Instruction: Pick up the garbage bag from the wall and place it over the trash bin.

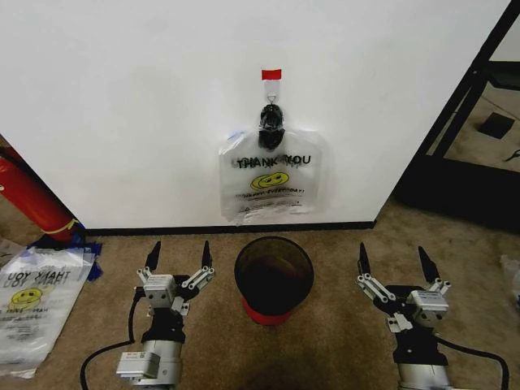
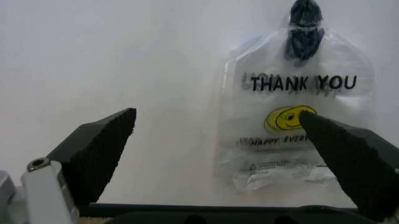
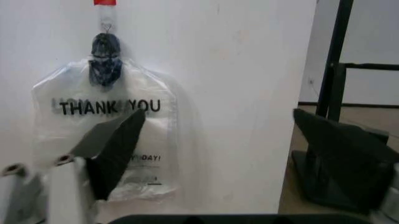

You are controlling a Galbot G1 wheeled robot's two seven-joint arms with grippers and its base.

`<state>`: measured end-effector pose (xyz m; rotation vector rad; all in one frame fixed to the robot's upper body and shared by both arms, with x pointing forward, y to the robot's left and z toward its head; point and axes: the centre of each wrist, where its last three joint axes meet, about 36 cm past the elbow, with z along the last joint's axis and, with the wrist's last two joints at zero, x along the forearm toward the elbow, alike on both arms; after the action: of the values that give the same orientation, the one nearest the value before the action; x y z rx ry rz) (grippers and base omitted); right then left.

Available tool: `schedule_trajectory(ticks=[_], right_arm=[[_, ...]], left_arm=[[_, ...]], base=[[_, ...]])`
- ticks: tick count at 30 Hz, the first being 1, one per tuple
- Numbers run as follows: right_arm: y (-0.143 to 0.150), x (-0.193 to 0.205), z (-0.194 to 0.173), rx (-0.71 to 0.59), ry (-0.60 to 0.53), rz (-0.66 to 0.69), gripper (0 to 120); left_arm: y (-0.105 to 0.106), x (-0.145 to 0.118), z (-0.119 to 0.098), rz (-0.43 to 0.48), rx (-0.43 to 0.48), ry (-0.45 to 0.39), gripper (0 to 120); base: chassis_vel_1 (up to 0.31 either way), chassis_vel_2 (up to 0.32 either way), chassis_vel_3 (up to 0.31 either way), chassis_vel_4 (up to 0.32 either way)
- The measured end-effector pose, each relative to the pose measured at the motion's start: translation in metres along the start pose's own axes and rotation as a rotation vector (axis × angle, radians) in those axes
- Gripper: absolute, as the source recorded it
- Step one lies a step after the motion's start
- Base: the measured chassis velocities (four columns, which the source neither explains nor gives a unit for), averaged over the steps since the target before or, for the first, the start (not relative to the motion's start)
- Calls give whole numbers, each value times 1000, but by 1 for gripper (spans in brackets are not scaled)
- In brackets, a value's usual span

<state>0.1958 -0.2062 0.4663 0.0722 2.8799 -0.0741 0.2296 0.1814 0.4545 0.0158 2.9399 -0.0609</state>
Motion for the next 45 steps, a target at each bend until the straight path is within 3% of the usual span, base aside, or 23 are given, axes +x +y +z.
schedule_trajectory(ticks=[2, 5, 10, 30, 34, 37, 38, 42, 45], right_arm=[[0, 0, 0, 0, 0, 0, 86], [0, 0, 0, 0, -1, -1, 97], [0, 0, 0, 0, 0, 0, 100], [-1, 0, -2, -19, -10, -10, 100], [-2, -12, 0, -150, 1, -70, 100], [-8, -25, 4, -354, -17, -256, 100], [-8, -25, 4, -354, -17, -256, 100], [-17, -50, 15, -566, -32, -438, 100], [-22, -71, 25, -627, -27, -487, 100]], left_arm=[[0, 0, 0, 0, 0, -1, 100], [-1, 1, 0, 0, 0, -1, 100], [-2, 1, 1, 1, 1, 0, 100], [-5, 2, 6, 11, -3, 8, 100], [-6, 9, 8, 5, -8, 8, 100], [-5, 16, 10, 8, -22, 8, 100], [-5, 16, 10, 8, -22, 8, 100], [-5, 18, 10, 29, -48, 3, 100], [-6, 22, 11, 31, -55, 5, 100]], base=[[0, 0, 0, 0], [0, 0, 0, 0], [0, 0, 0, 0], [0, 0, 0, 0], [0, 0, 0, 0], [0, 0, 0, 0], [0, 0, 0, 0], [0, 0, 0, 0], [0, 0, 0, 0]])
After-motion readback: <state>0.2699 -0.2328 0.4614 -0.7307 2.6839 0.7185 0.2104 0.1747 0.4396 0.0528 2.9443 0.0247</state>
